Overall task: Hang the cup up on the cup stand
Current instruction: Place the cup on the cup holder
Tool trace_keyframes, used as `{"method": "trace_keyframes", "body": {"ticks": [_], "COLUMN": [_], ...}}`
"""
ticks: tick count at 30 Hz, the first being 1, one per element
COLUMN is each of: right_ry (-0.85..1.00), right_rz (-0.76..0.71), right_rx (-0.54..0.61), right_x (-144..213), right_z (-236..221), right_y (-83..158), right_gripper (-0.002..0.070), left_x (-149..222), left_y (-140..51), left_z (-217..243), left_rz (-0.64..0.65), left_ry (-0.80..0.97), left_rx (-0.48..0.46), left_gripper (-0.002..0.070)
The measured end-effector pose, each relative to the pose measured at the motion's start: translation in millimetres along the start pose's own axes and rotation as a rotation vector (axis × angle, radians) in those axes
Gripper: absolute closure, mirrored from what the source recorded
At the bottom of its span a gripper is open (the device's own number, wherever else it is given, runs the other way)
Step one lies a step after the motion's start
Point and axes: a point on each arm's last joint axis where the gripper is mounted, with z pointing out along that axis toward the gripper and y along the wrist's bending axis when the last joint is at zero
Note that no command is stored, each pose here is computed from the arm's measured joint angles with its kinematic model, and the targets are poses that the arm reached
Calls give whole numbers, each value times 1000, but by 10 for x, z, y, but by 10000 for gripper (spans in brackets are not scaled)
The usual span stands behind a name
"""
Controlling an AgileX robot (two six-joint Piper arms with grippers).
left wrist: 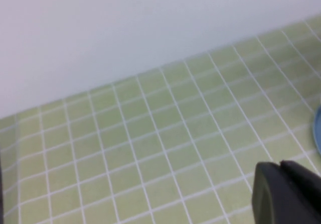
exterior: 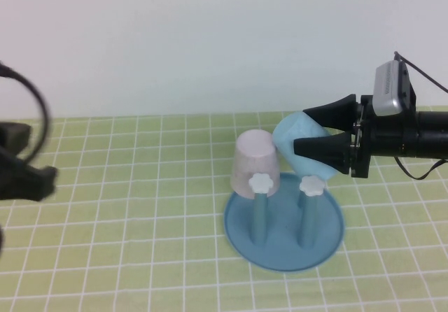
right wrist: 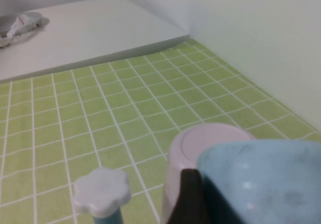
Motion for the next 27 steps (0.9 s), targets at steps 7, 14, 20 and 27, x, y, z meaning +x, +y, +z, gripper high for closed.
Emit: {"method": "trace_keyframes", "body": {"ticks": [7, 14, 20, 27], "right_ry": [14, 19, 1, -76], "right_rz": [0, 0, -68, -252], "right_rx": [17, 23, 47, 77], "right_x": [13, 18, -237, -942], "right_z": [0, 0, -64, -284], "right_y": [-15, -21, 20, 290], "right_gripper": [1, -15, -12, 305], "left_x": [-5, 95, 313, 775], "left_y": [251, 427, 512, 501], "left_z": [-330, -640, -908, -1229], "left_rz": [-125, -279, -353, -363], "left_ry": [-129, -183, -244, -346], "left_rx": [-58, -132, -224, -341], "left_gripper": [676, 676, 676, 676]}}
